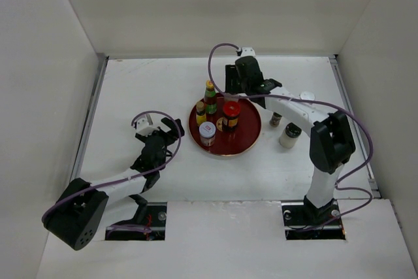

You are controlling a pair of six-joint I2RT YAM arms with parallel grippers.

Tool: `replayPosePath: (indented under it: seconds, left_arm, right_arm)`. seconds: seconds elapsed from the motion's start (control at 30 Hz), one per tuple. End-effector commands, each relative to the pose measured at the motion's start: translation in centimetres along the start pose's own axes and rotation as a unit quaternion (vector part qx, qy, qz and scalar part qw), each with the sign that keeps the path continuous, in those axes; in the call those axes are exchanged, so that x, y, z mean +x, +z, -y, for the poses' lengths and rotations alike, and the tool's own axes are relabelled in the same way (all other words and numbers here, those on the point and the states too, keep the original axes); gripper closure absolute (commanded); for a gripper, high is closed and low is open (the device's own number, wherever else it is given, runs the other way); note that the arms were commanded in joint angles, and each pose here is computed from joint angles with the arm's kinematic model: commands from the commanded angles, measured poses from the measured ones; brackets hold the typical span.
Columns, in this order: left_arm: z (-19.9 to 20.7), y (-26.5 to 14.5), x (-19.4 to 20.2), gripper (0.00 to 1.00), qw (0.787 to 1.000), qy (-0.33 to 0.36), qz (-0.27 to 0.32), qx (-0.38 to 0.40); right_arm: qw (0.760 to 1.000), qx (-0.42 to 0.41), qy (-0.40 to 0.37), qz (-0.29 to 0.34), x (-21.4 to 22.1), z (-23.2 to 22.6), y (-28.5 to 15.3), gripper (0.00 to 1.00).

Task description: Organize the condiment bottles

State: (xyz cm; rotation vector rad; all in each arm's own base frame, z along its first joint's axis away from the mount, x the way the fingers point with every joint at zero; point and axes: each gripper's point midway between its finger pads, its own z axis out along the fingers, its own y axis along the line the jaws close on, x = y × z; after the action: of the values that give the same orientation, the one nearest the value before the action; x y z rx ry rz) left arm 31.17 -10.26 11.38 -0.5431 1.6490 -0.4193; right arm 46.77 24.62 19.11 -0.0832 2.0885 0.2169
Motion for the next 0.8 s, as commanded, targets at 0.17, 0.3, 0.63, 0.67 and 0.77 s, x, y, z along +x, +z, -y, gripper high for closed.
replayPosePath:
  seconds: [0.17,0.3,0.63,0.67,0.77]
  left_arm:
    - [0.9,0.2,-0.8,0.0,1.0,-0.018,0.011,0.02]
    - [1.0,0.2,-0.8,0.0,1.0,-0.018,0.01,0.02]
    - [0.9,0.1,-1.1,0.0,0.999,-0.021,0.015,0.02]
    - [0.9,0.1,-1.1,0.0,0.999,-0.021,0.015,0.02]
    - [0.9,0.1,-1.1,0.0,0.999,-0.02,0.014,0.021]
  right_arm:
    - [0.999,-0.032,0.032,0.028,-1.5,-2.1,0.9,0.37]
    - [0.999,-0.028,0.033,0.022,-0.9,-1.8,1.0,0.2]
    - [0.994,0.018,0.064,0.088,-5.8,2.9,-4.2,0.06]
    - [0.992,0.036,0.071,0.098,-6.2,4.6,-5.1,0.06]
    - [0.979,0.133,0.093,0.124,-6.1,11.5,-7.9,0.05]
